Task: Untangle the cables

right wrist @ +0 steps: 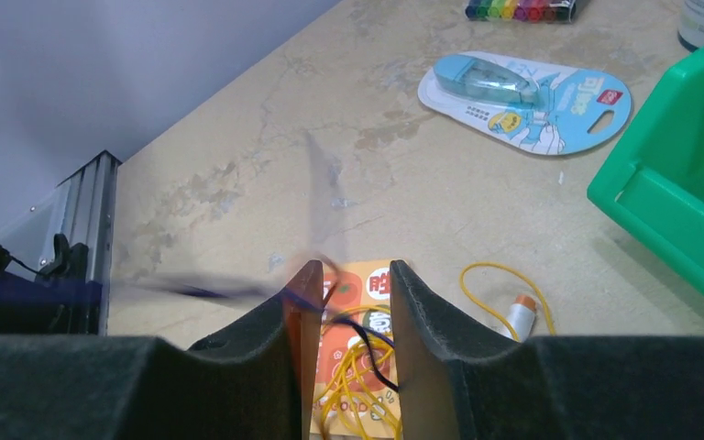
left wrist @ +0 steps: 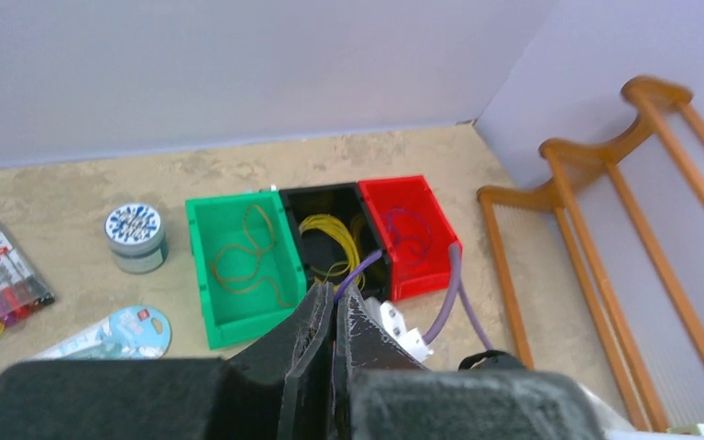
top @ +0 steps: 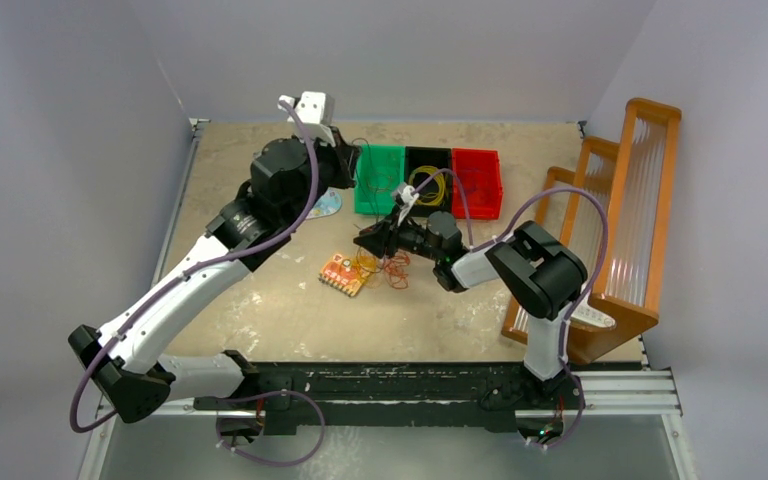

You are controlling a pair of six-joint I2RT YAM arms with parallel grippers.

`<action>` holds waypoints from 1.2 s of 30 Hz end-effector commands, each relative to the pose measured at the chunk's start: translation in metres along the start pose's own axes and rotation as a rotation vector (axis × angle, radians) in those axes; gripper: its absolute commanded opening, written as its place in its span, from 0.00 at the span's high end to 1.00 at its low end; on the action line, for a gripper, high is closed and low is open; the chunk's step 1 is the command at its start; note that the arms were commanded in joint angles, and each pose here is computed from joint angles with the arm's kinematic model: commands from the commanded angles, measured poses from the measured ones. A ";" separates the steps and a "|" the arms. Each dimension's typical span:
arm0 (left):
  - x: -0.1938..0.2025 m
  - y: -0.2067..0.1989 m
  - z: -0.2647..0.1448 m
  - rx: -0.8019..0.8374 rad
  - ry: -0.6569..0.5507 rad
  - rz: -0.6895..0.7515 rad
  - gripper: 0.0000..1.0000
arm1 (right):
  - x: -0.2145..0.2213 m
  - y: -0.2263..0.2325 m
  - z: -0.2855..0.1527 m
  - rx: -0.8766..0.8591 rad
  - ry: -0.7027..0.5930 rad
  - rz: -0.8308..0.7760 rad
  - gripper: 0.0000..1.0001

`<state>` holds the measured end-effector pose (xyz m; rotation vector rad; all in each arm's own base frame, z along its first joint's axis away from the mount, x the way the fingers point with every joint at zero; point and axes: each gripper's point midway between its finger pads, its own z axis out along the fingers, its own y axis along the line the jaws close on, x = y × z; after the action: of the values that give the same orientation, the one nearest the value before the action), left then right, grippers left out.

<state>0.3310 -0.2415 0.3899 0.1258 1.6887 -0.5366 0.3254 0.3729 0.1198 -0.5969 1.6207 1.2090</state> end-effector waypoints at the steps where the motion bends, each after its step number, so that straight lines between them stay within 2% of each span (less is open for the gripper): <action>1: -0.066 -0.013 -0.021 0.051 -0.153 -0.030 1.00 | -0.001 -0.001 -0.001 0.008 -0.030 -0.026 0.65; 25: -0.165 -0.014 -0.050 -0.003 -0.347 0.037 1.00 | 0.058 -0.021 -0.021 0.072 0.064 0.030 0.65; 36: -0.222 -0.007 -0.060 -0.095 -0.472 0.096 1.00 | 0.061 -0.022 -0.025 0.087 0.060 0.048 0.62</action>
<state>0.3192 -0.1951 0.5748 0.0487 1.3251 -0.4490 0.3064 0.3518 0.0426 -0.5625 1.7945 1.1662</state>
